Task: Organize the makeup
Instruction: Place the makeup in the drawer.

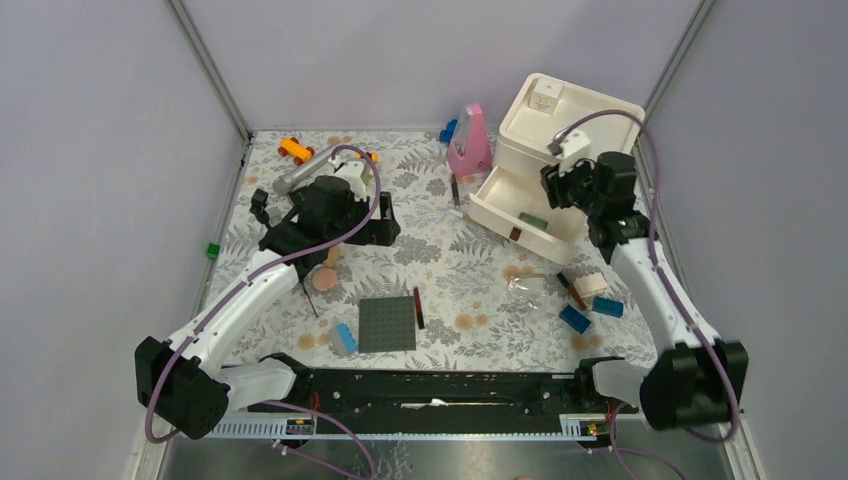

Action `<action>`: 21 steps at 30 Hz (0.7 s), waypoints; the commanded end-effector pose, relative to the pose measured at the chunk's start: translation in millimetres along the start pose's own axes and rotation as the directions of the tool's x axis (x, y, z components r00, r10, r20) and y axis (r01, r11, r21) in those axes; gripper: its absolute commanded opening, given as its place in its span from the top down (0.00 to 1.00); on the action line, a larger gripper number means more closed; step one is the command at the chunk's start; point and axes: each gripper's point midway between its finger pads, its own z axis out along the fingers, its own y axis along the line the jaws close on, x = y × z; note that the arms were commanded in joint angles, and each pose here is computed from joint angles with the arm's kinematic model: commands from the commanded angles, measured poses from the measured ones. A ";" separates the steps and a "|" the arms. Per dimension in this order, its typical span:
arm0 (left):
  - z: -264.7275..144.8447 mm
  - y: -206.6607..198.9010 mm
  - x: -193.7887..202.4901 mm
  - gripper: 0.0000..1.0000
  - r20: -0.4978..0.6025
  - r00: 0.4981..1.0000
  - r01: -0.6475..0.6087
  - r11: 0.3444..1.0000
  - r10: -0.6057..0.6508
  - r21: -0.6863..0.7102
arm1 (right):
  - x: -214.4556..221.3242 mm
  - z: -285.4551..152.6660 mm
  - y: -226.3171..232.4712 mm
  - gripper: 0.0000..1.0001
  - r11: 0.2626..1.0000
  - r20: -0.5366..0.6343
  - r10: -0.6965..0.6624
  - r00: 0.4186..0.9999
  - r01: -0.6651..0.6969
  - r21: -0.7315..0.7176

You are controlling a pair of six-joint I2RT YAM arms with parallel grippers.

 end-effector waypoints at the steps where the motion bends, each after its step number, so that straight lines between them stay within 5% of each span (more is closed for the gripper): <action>1: -5.2 -5.2 -11.1 0.01 0.047 0.999 0.006 0.999 -0.008 0.032 | -62.7 -72.1 -56.6 0.44 0.764 0.330 0.447 0.831 -0.547 0.342; 5: -5.2 -3.4 -7.8 0.01 0.041 0.999 0.012 1.000 -0.013 0.027 | -2.1 -129.0 -59.0 0.39 0.432 0.311 0.662 0.682 -0.686 0.585; 9: -5.1 -5.7 -5.9 0.01 0.032 0.999 0.013 0.999 -0.014 0.041 | 51.8 -150.5 -17.7 0.39 0.273 0.260 0.807 0.530 -0.726 0.631; 13: -6.6 -5.0 -6.2 0.01 0.036 0.999 0.014 0.999 -0.016 0.039 | 101.3 -150.8 26.1 0.38 0.216 0.172 0.893 0.417 -0.730 0.648; 21: -5.4 -8.1 -3.0 0.01 0.021 1.000 0.020 0.998 -0.021 0.060 | 174.5 -146.2 72.0 0.31 0.152 0.078 0.951 0.298 -0.674 0.723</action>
